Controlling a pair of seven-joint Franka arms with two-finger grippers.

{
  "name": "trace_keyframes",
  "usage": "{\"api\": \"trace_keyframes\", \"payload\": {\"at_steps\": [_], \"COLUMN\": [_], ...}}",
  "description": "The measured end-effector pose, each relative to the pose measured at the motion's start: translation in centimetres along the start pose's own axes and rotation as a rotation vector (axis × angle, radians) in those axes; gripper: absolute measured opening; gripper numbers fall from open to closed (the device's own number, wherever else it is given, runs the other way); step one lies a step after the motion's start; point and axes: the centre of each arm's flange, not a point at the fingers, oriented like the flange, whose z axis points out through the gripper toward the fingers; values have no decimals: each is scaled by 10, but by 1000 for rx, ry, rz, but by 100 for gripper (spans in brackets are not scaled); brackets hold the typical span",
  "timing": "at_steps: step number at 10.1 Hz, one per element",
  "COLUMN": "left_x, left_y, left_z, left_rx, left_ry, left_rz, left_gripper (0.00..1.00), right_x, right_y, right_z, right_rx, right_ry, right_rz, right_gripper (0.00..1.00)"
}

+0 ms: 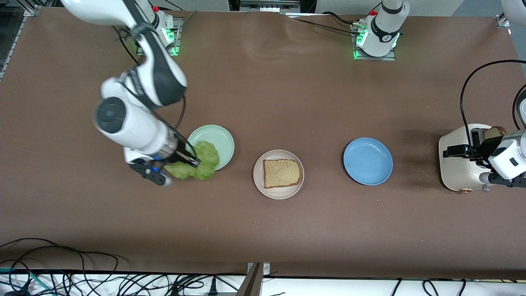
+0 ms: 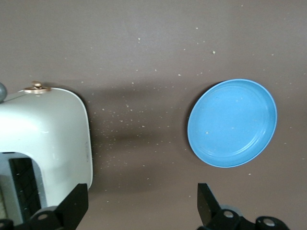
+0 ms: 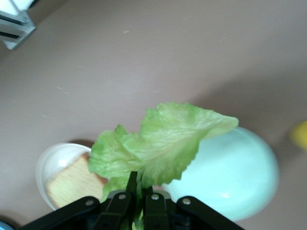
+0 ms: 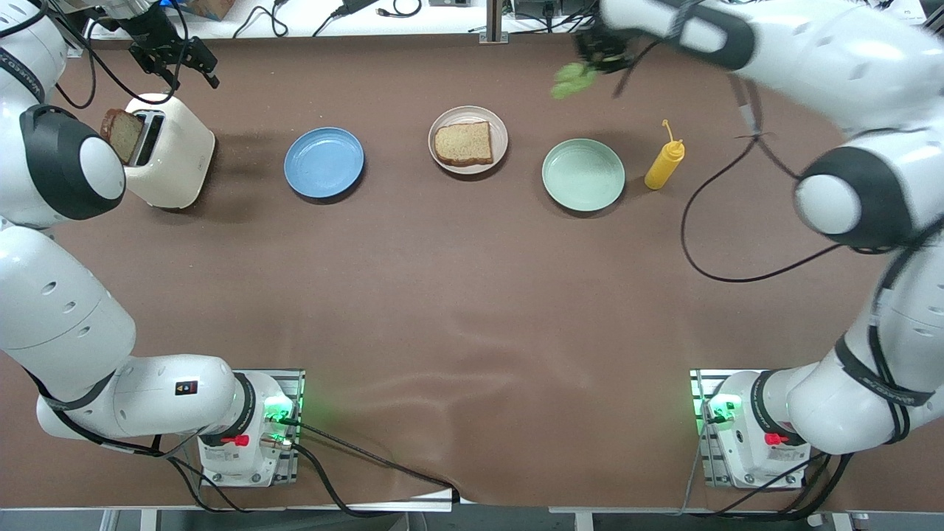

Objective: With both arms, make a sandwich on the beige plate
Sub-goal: 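Lower the lettuce onto the bread and open the right gripper, then withdraw the right gripper from the plate toward the mustard bottle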

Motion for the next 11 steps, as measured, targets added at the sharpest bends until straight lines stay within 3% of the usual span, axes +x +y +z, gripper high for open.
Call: {"api": "trace_keyframes", "payload": {"at_steps": [2,4,5,7,10,11], "left_x": [-1,-1,-1,-1,-1,-1], "left_y": [-2,-3,-3,-4,-4,-4], "left_z": [-2,-2,-2,-2,-2,-2], "left_rx": [15,16,16,16,16,16], "left_ry": [-2,-1,-1,-1,-1,-1], "left_rz": [0,-1,-2,-2,-3,-3], "left_gripper": [100,100,100,100,100,100], "right_x": [-34,-38,-45,-85,-130,-132], "right_y": [-42,-52,-56,-70,-78,-77], "right_z": [57,84,92,109,136,141], "right_rx": [136,206,226,251,232,226], "right_ry": [56,82,69,22,-9,-11], "right_rz": [80,87,100,133,131,129], "right_gripper": [6,6,6,6,6,16]}}
